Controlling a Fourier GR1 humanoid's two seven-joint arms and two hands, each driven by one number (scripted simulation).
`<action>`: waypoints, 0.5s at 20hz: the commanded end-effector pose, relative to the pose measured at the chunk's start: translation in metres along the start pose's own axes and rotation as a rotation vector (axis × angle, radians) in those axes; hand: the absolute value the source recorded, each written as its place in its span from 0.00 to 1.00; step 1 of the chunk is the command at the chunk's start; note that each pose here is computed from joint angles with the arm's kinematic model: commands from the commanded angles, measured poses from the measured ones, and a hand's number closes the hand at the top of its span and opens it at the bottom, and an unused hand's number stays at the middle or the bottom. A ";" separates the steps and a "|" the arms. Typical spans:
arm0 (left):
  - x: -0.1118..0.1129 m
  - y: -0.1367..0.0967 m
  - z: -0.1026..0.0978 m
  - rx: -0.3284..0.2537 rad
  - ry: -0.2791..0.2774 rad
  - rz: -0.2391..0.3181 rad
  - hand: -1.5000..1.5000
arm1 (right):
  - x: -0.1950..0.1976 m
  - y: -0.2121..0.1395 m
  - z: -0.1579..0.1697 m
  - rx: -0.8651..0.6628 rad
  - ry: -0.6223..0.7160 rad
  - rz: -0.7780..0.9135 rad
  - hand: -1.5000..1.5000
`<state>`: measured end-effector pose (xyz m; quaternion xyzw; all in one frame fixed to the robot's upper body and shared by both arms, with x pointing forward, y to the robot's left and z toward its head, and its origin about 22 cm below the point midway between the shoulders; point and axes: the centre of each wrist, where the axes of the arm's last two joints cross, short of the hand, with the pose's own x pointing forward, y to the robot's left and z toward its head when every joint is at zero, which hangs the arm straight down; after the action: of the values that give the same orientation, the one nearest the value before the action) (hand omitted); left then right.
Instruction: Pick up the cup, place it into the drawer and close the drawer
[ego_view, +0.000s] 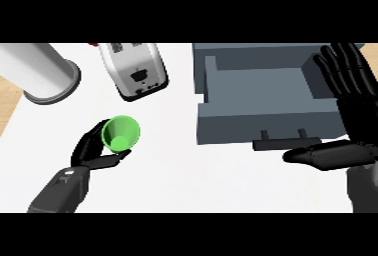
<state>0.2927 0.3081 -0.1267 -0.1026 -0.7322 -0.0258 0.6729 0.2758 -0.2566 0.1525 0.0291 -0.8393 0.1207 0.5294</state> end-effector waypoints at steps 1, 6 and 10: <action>-0.007 -0.011 0.004 -0.023 -0.205 0.022 1.00 | -0.001 0.002 0.006 0.005 0.009 0.016 0.00; -0.001 -0.016 -0.008 0.093 -0.310 -0.188 1.00 | 0.000 -0.007 -0.001 0.001 0.020 0.009 0.00; -0.004 -0.019 -0.006 0.339 -0.337 -0.240 1.00 | -0.009 -0.003 0.008 -0.013 0.001 -0.007 0.00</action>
<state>0.2969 0.2966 -0.1250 0.0222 -0.8016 -0.0021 0.5974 0.2743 -0.2621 0.1497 0.0251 -0.8385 0.1180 0.5313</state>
